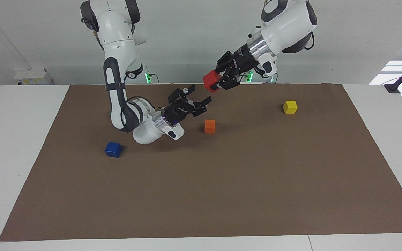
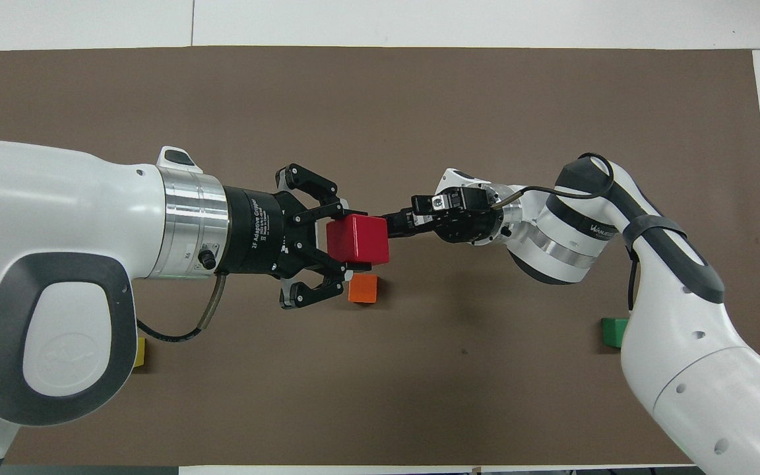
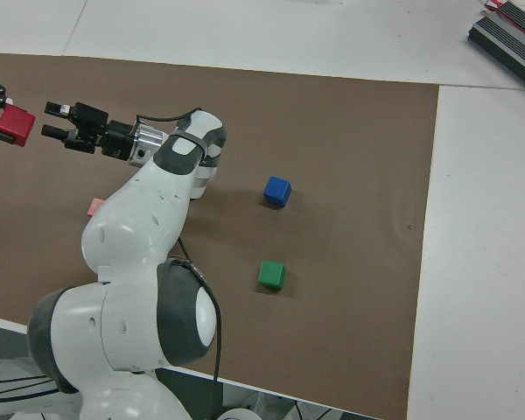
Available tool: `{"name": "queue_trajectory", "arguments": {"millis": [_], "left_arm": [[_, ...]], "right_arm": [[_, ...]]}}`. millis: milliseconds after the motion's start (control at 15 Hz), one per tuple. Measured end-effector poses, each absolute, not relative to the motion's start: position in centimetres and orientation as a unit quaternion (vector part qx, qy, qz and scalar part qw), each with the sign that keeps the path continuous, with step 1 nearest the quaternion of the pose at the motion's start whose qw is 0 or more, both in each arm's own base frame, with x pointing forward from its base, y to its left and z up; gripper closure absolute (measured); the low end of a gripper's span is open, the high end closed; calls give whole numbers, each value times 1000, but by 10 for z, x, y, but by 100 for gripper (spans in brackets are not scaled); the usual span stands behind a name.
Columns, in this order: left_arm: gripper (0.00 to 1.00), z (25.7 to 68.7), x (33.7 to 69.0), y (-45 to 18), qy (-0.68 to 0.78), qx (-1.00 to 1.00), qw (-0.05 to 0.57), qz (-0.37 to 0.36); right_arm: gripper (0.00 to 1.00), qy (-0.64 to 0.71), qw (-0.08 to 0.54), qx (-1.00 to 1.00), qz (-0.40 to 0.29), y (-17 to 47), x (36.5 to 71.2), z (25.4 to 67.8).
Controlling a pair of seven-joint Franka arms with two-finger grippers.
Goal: Transfer red block to right arm and stack on blue block
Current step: 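Grasp the red cube with the right gripper while the left gripper opens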
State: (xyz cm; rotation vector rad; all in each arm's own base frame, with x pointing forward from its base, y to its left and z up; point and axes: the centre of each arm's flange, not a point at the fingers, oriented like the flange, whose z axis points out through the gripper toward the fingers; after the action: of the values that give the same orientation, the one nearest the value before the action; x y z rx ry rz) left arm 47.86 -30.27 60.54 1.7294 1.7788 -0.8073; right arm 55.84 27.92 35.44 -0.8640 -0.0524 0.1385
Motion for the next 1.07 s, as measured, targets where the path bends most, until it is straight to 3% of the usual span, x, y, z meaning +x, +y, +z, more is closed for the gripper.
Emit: {"name": "queue_trajectory", "arguments": {"millis": [1067], "left_arm": [[45,572,480,-321,696,590,329,-243]], "right_arm": [[0,-20,901,-429,52,274,566,354]]}}
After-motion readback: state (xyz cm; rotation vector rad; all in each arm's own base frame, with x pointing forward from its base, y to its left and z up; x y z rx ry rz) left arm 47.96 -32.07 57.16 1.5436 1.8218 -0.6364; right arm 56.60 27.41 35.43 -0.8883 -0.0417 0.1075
